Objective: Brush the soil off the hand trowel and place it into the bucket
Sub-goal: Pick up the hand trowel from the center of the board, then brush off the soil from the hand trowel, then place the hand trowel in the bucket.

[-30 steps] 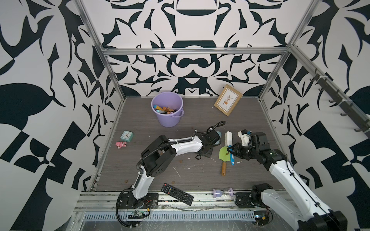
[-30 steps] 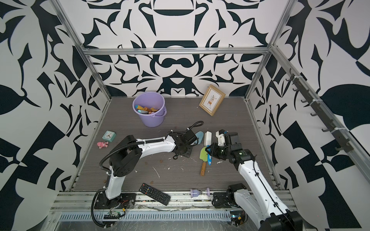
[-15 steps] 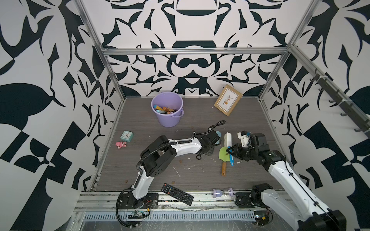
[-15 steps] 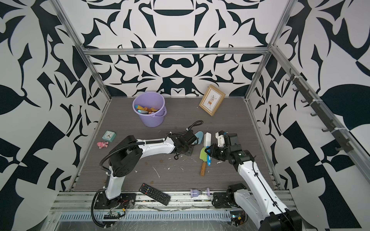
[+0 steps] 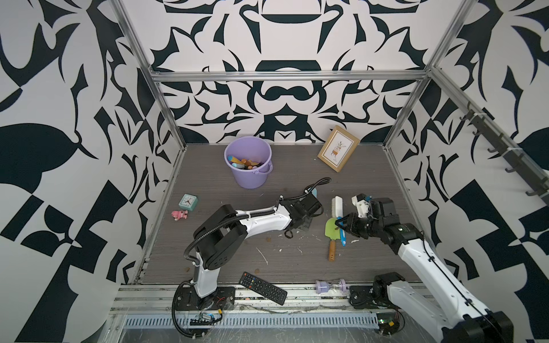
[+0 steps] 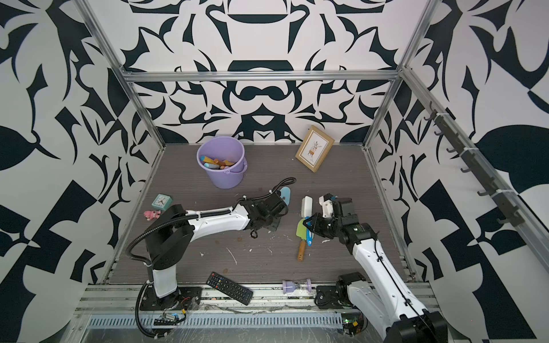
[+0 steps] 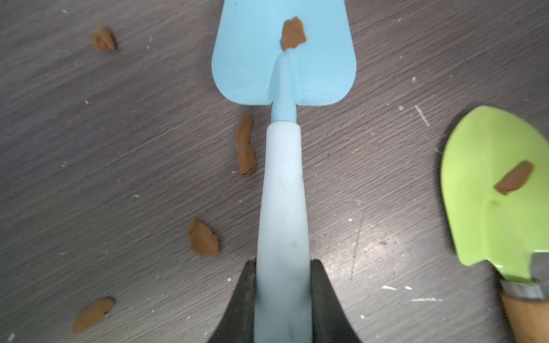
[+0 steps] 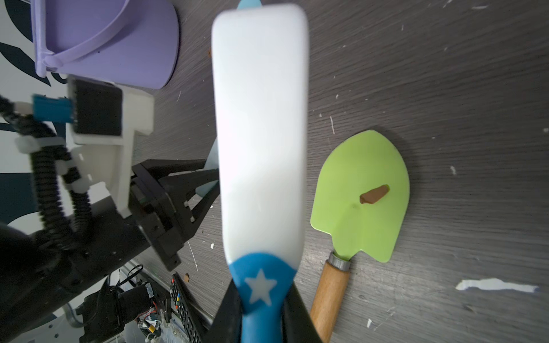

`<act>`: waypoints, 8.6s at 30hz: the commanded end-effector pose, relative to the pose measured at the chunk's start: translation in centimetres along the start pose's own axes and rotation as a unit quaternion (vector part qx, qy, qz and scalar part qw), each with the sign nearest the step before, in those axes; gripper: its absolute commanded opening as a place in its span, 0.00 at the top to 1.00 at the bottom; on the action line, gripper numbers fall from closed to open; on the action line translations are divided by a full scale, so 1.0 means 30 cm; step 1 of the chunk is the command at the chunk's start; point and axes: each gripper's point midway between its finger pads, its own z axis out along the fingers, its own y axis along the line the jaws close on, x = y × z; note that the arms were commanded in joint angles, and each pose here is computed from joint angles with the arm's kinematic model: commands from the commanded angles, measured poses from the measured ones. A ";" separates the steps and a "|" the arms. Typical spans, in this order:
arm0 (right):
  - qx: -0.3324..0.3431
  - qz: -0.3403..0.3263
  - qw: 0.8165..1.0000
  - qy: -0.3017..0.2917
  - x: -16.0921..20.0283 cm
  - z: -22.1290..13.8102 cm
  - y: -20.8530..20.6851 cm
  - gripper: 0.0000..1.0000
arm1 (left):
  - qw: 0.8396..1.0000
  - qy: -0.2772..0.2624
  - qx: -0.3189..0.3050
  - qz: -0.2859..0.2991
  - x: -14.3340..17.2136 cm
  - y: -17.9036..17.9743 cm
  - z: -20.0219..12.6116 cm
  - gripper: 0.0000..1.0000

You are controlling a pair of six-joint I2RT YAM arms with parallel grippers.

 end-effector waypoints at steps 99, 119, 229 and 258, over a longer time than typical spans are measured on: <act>-0.081 -0.278 0.941 0.174 0.218 0.320 0.708 1.00 | 0.972 0.155 -0.153 0.091 0.349 0.433 -0.675 1.00; -0.077 -0.141 0.987 -0.002 -0.123 0.103 0.412 1.00 | 0.933 0.003 0.308 -0.188 0.171 0.096 -0.608 1.00; -0.141 -0.140 0.979 -0.037 -0.030 0.062 0.441 1.00 | 0.991 -0.016 -0.082 -0.101 -0.384 0.807 -0.679 1.00; -0.065 -0.129 0.988 -0.043 -0.040 -0.017 0.328 1.00 | 0.971 -0.219 -0.092 0.022 -0.451 0.422 -0.817 0.01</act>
